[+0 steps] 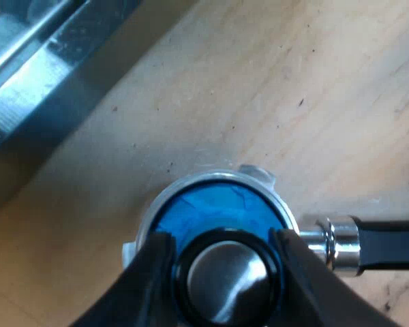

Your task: Grind coffee beans and then tamp

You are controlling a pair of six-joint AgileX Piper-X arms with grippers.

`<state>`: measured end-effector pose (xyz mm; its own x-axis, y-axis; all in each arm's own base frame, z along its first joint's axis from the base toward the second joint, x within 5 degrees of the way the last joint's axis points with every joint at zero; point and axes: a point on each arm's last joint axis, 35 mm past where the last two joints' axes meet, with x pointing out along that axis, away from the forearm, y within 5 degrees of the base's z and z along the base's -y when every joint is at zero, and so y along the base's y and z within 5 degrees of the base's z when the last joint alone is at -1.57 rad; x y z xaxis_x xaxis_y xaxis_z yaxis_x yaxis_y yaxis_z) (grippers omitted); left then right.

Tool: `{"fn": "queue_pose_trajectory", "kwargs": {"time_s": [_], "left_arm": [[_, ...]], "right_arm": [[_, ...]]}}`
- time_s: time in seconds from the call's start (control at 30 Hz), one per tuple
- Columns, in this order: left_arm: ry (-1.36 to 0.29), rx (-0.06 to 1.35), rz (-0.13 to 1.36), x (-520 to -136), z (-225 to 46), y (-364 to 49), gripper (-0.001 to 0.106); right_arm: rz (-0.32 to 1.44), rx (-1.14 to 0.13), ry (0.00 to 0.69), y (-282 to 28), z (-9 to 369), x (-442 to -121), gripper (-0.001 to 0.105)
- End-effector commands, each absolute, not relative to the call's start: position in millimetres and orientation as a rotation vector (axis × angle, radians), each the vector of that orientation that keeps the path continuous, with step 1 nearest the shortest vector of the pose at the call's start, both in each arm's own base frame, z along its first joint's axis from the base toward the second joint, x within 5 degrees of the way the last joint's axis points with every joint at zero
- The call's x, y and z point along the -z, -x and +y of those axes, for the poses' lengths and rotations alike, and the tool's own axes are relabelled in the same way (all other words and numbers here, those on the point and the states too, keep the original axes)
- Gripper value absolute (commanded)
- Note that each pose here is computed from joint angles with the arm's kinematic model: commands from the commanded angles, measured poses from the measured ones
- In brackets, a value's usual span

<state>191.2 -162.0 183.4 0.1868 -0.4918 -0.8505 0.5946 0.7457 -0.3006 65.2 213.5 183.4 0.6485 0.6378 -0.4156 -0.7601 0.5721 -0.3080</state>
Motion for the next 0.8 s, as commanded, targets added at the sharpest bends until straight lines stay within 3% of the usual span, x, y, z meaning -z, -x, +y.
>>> {"fn": "queue_pose_trajectory", "kwargs": {"time_s": [0.03,0.8], "left_arm": [[-0.147,0.728,1.282,-162.2,-157.0,-184.0,0.000],[-0.162,0.709,1.326,-152.9,-156.5,-183.7,0.000]], "right_arm": [[0.265,-0.841,0.496,-65.1,214.5,-184.4,0.054],[0.267,-0.840,0.492,-65.1,214.5,-184.4,0.054]]}}
